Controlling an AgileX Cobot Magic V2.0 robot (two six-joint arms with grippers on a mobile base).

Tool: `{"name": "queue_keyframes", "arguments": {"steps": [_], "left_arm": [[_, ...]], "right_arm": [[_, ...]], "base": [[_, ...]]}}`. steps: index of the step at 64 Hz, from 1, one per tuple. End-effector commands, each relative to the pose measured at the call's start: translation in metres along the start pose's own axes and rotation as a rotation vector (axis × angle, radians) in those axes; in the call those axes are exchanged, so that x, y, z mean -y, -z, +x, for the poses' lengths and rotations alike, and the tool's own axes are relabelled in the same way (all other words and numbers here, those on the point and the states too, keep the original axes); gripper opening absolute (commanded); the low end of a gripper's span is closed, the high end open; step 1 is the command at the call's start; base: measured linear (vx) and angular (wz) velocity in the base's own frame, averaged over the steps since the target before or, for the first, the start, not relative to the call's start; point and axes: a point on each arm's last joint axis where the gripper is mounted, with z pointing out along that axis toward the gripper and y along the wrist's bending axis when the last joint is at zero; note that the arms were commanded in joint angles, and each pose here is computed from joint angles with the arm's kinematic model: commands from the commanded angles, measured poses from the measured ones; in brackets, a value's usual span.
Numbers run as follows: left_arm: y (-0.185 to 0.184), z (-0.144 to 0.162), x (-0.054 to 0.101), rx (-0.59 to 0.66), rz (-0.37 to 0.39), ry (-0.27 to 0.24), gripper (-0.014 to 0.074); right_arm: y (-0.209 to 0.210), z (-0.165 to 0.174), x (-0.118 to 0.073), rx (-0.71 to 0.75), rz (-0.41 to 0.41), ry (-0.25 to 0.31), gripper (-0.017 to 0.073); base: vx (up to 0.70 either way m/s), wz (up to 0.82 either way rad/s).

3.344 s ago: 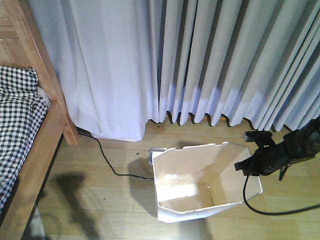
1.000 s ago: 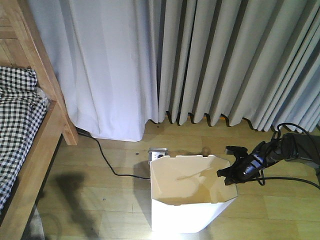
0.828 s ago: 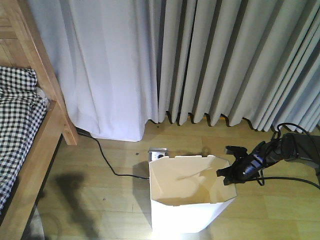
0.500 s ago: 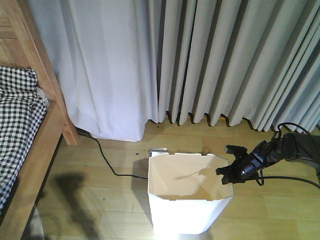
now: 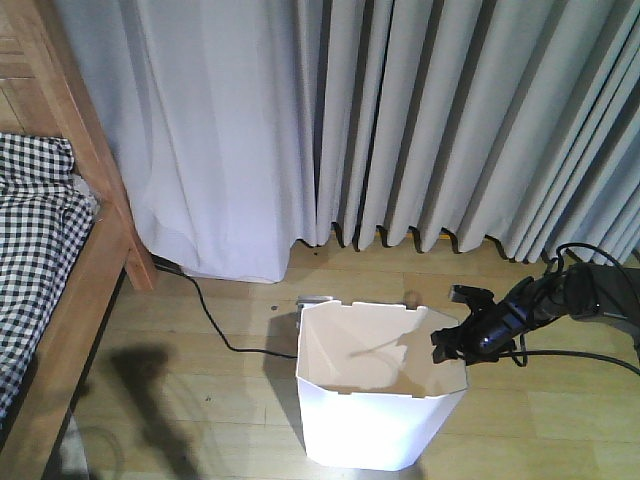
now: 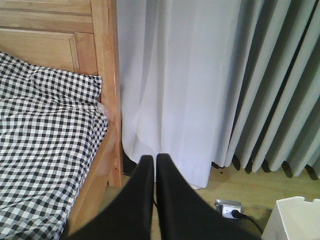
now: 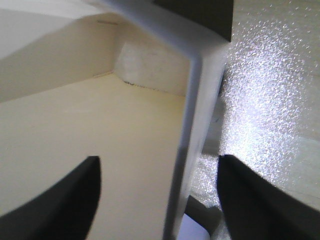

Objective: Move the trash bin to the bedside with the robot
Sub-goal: 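Lower the bin to the floor beside the bed with the right gripper, then open the right gripper and lift it away from the bin rim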

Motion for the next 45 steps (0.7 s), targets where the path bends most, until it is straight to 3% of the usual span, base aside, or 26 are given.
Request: {"name": "queue_keyframes", "arguments": {"steps": [1,16,20,30,35,45], "left_arm": [[0.001,-0.005,0.001,0.076,0.011,0.006,-0.0006],[0.001,-0.005,0.001,0.076,0.011,0.006,-0.0006],[0.001,-0.005,0.001,0.076,0.011,0.006,-0.0006],[0.001,-0.005,0.001,0.076,0.011,0.006,-0.0006],[0.001,-0.005,0.001,0.076,0.011,0.006,-0.0006],[0.001,-0.005,0.001,0.076,0.011,0.006,-0.0006]], "right_arm": [[0.032,-0.030,-0.003,0.092,0.020,0.022,0.0553],[0.031,-0.030,-0.001,0.102,0.036,0.021,0.0557],[0.031,-0.031,-0.003,0.110,0.022,-0.007,0.0556],[0.047,-0.038,-0.009,0.097,-0.003,0.031,0.0550],[0.056,-0.041,-0.011,0.098,-0.003,0.017,0.0547],[0.078,-0.031,-0.012,0.166,0.118,-0.035,0.0547]], "base": [[0.00,0.00],[0.00,0.00],[0.00,0.00],[0.00,0.00],[0.00,0.00],[0.00,0.00]]}}
